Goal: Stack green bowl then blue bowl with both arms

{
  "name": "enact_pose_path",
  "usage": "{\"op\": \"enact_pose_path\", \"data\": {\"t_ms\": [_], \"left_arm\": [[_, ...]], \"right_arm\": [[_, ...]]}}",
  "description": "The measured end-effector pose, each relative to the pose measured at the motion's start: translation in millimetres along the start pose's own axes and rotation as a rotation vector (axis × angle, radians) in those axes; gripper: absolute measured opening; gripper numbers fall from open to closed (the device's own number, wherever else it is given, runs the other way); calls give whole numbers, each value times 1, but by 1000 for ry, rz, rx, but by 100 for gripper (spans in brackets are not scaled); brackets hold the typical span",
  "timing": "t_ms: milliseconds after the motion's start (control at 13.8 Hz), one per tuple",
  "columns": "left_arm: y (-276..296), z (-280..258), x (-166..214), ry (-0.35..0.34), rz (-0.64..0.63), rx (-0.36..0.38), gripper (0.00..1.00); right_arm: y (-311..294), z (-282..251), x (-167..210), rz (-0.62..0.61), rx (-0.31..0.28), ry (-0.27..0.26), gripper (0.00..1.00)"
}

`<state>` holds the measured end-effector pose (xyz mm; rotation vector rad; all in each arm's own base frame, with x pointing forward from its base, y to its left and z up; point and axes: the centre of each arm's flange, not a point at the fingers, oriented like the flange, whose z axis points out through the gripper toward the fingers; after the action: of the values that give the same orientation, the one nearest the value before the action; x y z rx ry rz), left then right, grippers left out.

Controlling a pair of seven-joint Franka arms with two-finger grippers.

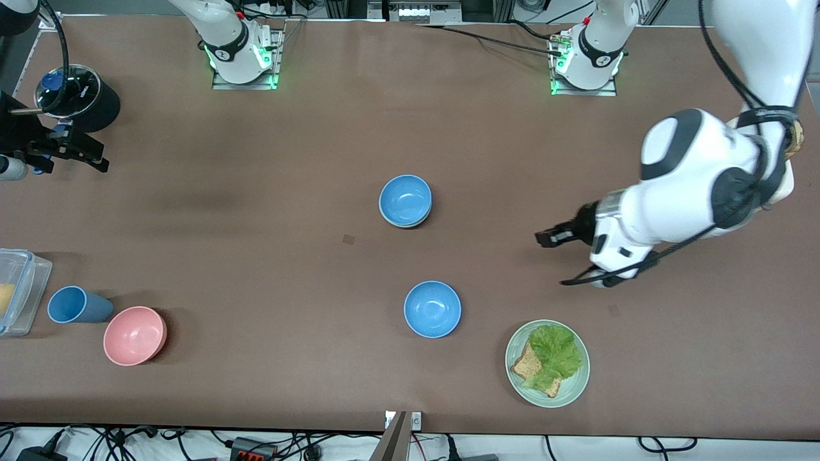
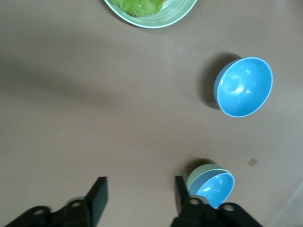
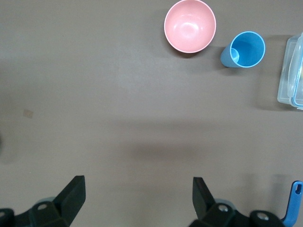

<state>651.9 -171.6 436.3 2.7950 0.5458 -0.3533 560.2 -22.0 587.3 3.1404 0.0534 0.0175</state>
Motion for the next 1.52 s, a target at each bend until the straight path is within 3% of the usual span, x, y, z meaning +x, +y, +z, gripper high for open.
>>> {"op": "enact_pose_path", "data": {"t_ms": [217,650,866,1155,1516], "left_arm": [[-3,-7,3,50,106,67,99],[-57,-51,42,114,310,116,100],[-84,-104,36,185,300,118,100],[-116,-167,11,287,222,188,100],[-147,-178,-14,224,175,235,100]], "right_arm": [[-1,0,0,-1,0,-1,100],[-1,0,0,-1,0,-1,100],[-1,0,0,-2,0,-1,100],[-2,0,0,-4,0,0,100],[-2,-1,0,-4,0,0,100]]}}
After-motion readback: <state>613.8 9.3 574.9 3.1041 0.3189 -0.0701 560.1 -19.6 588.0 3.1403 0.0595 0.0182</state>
